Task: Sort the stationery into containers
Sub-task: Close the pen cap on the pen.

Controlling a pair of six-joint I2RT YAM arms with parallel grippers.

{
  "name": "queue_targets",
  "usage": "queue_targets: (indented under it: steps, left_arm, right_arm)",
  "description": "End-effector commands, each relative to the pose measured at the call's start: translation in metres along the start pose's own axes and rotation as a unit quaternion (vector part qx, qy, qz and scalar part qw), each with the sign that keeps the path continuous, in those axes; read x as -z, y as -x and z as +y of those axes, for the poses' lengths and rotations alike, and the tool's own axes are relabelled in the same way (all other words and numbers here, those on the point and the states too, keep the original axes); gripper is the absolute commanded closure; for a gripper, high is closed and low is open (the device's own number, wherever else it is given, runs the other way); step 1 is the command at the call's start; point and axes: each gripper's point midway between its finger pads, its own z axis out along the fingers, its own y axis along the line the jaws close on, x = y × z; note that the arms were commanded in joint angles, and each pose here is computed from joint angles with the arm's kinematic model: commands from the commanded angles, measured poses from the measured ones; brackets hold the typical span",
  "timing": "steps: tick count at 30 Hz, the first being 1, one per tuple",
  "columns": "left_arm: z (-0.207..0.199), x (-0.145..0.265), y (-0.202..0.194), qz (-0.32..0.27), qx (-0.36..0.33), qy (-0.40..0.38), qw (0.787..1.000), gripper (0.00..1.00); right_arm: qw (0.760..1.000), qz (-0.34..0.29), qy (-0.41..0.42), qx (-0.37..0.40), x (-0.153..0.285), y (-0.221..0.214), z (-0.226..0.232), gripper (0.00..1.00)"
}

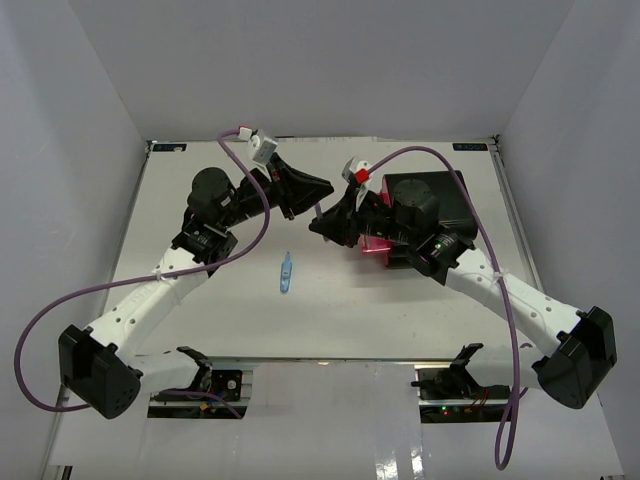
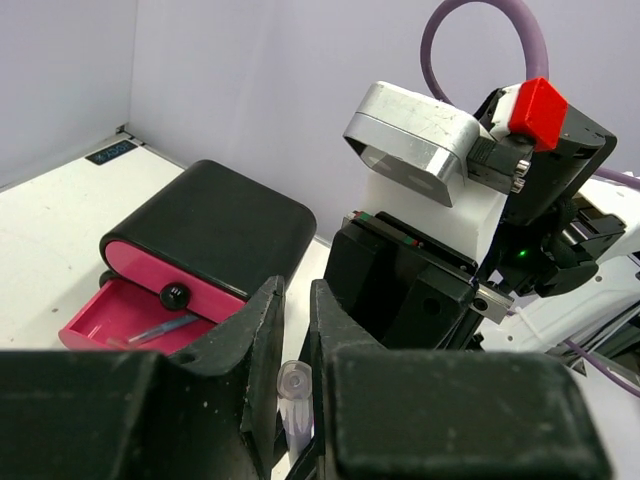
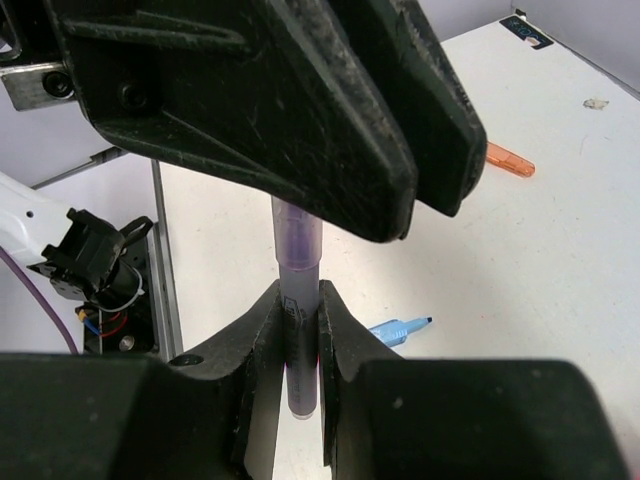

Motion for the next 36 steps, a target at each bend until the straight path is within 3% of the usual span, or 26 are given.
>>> queue_targets:
  steps: [1, 9, 25, 36]
  left_arm:
    - [-0.004, 0.006, -0.005, 0.001, -0.008, 0.002, 1.0, 0.88]
    - [0.0, 0.004, -0.037, 0.03, 0.015, 0.005, 0.999, 1.0]
    - [-0.012, 0.012, -0.066, 0.059, 0.078, -0.013, 0.995, 1.0]
    - [-0.008, 0.011, -0.091, 0.091, 0.108, -0.009, 0.99, 1.0]
  right_arm:
    - [0.998, -0.053, -0.003, 0.014, 0.002, 0.046, 0.004, 0.92]
    - [0.997, -0.08, -0.01, 0.02, 0.004, 0.072, 0.006, 0.92]
    - [0.976, -0.184, -0.03, 0.116, 0.02, 0.141, 0.004, 0.92]
    - [0.966, -0.213, -0.024, 0.147, 0.023, 0.175, 0.008, 0.92]
